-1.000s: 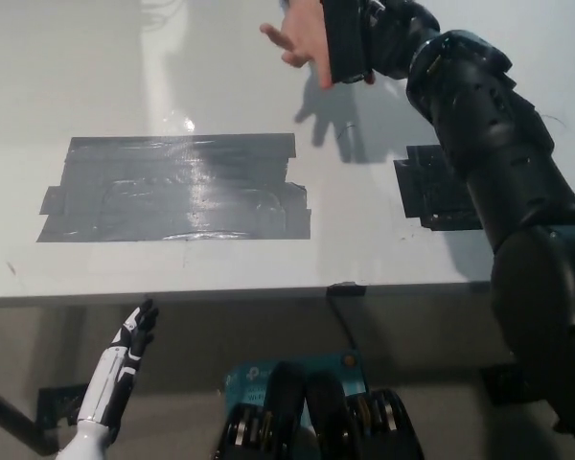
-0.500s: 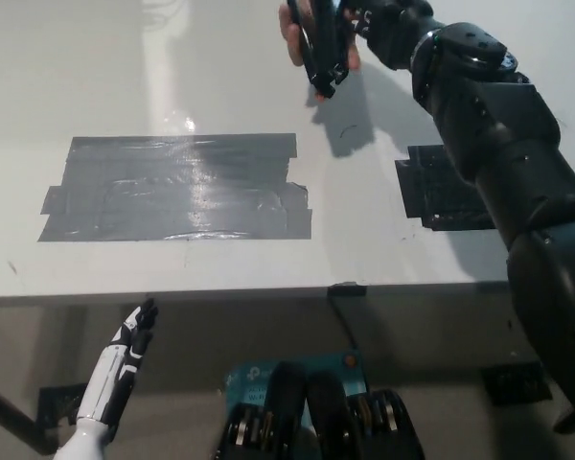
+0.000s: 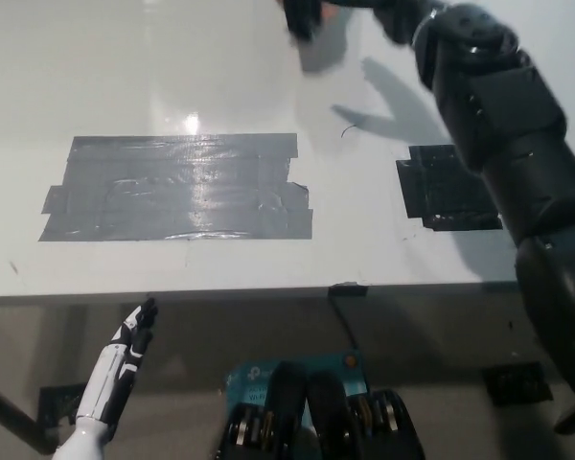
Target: A stapler is kept on the black spot marked on the desk infront of the robot. The robot picks up the stapler using its right hand and passes it to a person
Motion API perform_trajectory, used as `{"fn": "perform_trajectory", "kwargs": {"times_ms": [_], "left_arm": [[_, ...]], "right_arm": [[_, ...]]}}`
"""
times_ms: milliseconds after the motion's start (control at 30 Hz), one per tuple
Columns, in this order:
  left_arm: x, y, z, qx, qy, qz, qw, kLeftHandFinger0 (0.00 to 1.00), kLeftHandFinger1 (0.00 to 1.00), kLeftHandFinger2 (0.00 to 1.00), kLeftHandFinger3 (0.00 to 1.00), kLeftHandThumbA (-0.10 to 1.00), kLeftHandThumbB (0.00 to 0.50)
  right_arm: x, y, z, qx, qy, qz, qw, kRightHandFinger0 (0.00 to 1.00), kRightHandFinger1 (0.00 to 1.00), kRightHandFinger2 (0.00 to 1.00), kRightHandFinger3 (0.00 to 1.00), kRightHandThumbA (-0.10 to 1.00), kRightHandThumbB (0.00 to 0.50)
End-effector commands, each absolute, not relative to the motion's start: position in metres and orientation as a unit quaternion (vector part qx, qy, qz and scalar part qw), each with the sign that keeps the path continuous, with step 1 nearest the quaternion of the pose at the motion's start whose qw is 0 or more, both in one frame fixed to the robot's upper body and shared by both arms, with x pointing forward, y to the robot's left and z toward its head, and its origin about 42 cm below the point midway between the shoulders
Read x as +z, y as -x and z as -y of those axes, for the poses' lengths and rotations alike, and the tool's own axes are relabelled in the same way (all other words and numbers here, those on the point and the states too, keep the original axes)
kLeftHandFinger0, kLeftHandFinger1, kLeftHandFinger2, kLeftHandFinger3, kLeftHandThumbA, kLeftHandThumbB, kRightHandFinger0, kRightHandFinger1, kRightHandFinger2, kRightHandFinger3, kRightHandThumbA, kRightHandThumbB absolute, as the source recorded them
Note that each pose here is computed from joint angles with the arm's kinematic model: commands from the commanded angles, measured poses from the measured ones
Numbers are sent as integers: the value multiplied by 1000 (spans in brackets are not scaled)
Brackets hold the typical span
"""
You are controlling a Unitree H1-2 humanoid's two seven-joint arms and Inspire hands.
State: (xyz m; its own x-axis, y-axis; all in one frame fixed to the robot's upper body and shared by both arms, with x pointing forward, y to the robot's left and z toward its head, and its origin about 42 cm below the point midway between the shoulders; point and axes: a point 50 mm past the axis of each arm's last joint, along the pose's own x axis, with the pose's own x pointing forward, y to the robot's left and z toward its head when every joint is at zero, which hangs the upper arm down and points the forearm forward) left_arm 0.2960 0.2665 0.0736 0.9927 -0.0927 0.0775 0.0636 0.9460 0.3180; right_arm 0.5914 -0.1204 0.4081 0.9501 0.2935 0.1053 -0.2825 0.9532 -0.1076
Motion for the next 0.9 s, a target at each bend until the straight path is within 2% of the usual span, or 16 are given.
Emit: {"fn": "perform_trajectory", "kwargs": {"times_ms": [0,100,133,167,200,233,300,367,400,467,500,533,567,667,867], "left_arm": [[94,-311,-262,-55,-163,89,981,973,1000,1000,1000,1000,500],[92,-310,-262,-53,-161,90,981,966,1000,1000,1000,1000,500],[91,-310,-262,-54,-163,92,981,960,1000,1000,1000,1000,500],[91,-310,-262,-55,-164,92,981,959,1000,1000,1000,1000,500],[90,-310,-262,-55,-164,92,981,960,1000,1000,1000,1000,500],[89,-310,-262,-55,-163,90,981,976,1000,1000,1000,1000,500],[88,-309,-261,-54,-161,87,982,996,1000,1000,1000,1000,500],[86,-308,-261,-54,-159,84,982,998,1000,1000,1000,1000,500],[85,-307,-261,-55,-154,81,983,1000,1000,1000,1000,1000,500],[84,-305,-260,-54,-151,78,984,996,1000,1000,1000,1000,500],[83,-303,-260,-54,-150,77,984,992,1000,1000,1000,1000,500],[81,-302,-260,-53,-149,75,985,992,1000,1000,1000,1000,500],[78,-299,-261,-53,-147,71,985,994,1000,1000,1000,1000,500],[71,-292,-262,-52,-141,62,987,1000,1000,1000,1000,1000,500],[55,-275,-265,-47,-132,46,989,1000,1000,1000,1000,1000,500]], "right_arm": [[491,-572,142,97,115,209,966,1000,1000,1000,1000,1000,500],[516,-536,158,111,109,276,948,1000,1000,1000,1000,980,475],[521,-523,163,114,109,297,942,1000,1000,1000,1000,982,476],[525,-492,174,122,106,333,929,1000,1000,1000,1000,981,499],[525,-486,176,125,106,340,926,1000,1000,1000,1000,980,500],[519,-462,183,139,88,353,921,1000,1000,1000,1000,940,500],[494,-411,195,162,77,374,910,1000,1000,1000,1000,937,476],[480,-391,200,175,76,385,903,1000,1000,1000,1000,920,450],[464,-368,203,183,64,392,899,1000,1000,1000,1000,863,438],[450,-348,205,191,56,394,898,1000,1000,1000,1000,838,436],[432,-325,206,203,52,396,894,1000,1000,1000,1000,834,446],[419,-309,208,207,62,400,891,1000,1000,1000,1000,892,459],[399,-285,211,215,74,404,886,1000,1000,1000,1000,919,444],[364,-245,213,223,63,394,890,1000,1000,1000,1000,945,499],[319,-200,211,211,38,363,907,1000,1000,1000,1000,993,500]]}}
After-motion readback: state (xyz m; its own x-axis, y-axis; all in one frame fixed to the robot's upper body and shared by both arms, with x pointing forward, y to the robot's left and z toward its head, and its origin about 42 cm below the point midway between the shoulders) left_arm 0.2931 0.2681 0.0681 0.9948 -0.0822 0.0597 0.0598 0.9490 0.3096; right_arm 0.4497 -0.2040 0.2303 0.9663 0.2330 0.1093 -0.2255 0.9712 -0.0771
